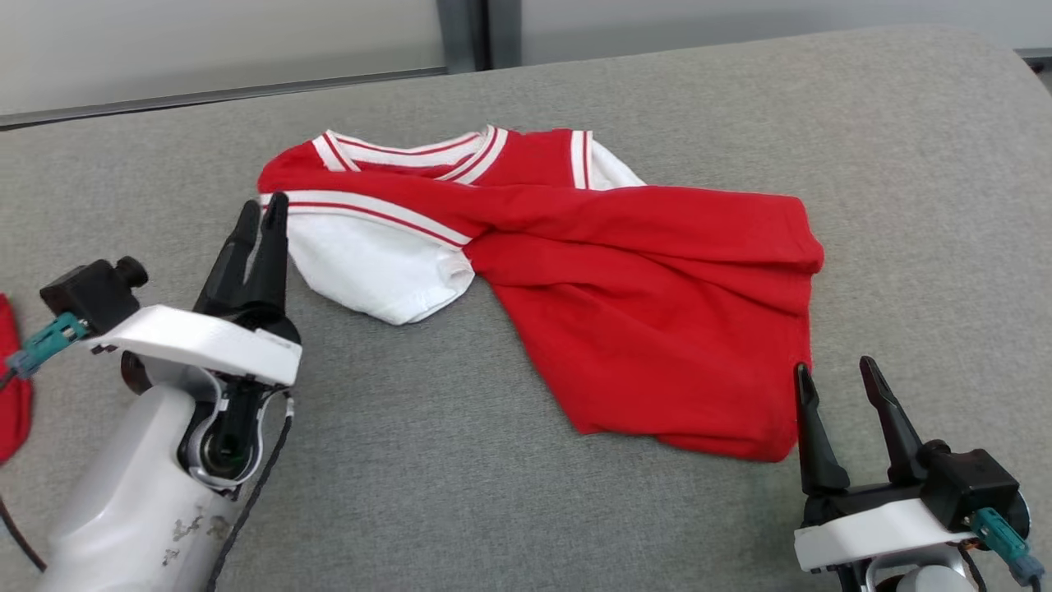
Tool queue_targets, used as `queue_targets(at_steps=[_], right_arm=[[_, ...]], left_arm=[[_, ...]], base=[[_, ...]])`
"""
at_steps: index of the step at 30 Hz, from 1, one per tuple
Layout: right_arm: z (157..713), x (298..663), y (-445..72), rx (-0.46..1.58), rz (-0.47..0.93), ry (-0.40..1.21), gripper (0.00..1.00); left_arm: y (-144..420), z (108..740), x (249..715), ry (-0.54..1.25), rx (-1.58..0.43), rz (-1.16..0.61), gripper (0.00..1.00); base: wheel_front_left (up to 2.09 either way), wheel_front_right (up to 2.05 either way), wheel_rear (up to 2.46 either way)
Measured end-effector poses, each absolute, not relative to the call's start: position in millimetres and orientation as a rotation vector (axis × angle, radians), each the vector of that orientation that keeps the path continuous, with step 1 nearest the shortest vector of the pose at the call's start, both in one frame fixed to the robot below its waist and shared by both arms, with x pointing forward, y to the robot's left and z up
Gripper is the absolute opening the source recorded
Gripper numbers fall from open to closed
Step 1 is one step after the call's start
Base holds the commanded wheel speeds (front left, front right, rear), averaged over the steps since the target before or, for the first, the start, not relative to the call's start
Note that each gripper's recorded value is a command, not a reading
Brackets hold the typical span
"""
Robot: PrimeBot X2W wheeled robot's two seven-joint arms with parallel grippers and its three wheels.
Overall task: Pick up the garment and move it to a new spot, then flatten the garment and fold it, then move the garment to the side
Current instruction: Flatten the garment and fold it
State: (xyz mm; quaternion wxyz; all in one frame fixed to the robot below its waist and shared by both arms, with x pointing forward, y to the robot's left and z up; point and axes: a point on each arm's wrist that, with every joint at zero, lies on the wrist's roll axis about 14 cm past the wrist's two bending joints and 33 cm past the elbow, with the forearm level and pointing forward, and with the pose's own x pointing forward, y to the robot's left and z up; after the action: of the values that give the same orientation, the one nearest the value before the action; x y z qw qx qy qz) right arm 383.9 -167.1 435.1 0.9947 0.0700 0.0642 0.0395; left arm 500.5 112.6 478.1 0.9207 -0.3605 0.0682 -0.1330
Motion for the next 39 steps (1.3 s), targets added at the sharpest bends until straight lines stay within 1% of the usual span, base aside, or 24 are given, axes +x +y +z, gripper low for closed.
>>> queue_targets(at_steps=[2, 3, 4, 5, 6, 7, 9, 12, 16, 19, 21, 30, 39], right_arm=[[437, 389, -157, 0.135, 0.111, 0.123, 1.0], [438, 392, -153, 0.131, 0.124, 0.117, 1.0], [439, 394, -151, 0.129, 0.133, 0.113, 1.0], [440, 396, -149, 0.126, 0.139, 0.109, 1.0], [442, 397, -148, 0.124, 0.144, 0.106, 1.0], [443, 397, -148, 0.121, 0.145, 0.102, 1.0], [444, 397, -151, 0.119, 0.137, 0.098, 1.0], [443, 395, -159, 0.115, 0.112, 0.102, 1.0], [434, 387, -168, 0.114, 0.083, 0.13, 1.0], [430, 384, -167, 0.12, 0.085, 0.144, 1.0], [430, 384, -165, 0.122, 0.089, 0.146, 1.0], [436, 392, -175, 0.116, 0.061, 0.123, 1.0], [430, 388, -185, 0.114, 0.031, 0.14, 1.0]], left_arm=[[107, 491, 502, 0.101, -0.716, -0.293, 0.02], [103, 499, 505, 0.076, -0.722, -0.301, 0.0], [96, 507, 508, 0.056, -0.714, -0.319, 0.0], [90, 514, 510, 0.037, -0.696, -0.337, 0.34], [89, 518, 513, 0.023, -0.676, -0.344, 0.83], [90, 520, 515, 0.011, -0.651, -0.341, 1.0], [97, 519, 519, -0.007, -0.603, -0.318, 1.0], [107, 501, 515, 0.009, -0.465, -0.284, 1.0], [134, 429, 481, 0.184, -0.309, -0.175, 1.0], [137, 386, 457, 0.318, -0.219, -0.176, 1.0], [132, 367, 447, 0.384, -0.204, -0.181, 1.0], [98, 370, 478, 0.382, -0.233, -0.234, 1.0], [80, 376, 489, 0.356, -0.241, -0.281, 1.0]], base=[[0.0, 0.0, 0.0], [0.0, 0.0, 0.0], [0.0, 0.0, 0.0], [0.0, 0.0, 0.0], [0.0, 0.0, 0.0], [0.0, 0.0, 0.0], [0.0, 0.0, 0.0], [0.0, 0.0, 0.0], [0.0, 0.0, 0.0], [0.0, 0.0, 0.0], [0.0, 0.0, 0.0], [0.0, 0.0, 0.0], [0.0, 0.0, 0.0]])
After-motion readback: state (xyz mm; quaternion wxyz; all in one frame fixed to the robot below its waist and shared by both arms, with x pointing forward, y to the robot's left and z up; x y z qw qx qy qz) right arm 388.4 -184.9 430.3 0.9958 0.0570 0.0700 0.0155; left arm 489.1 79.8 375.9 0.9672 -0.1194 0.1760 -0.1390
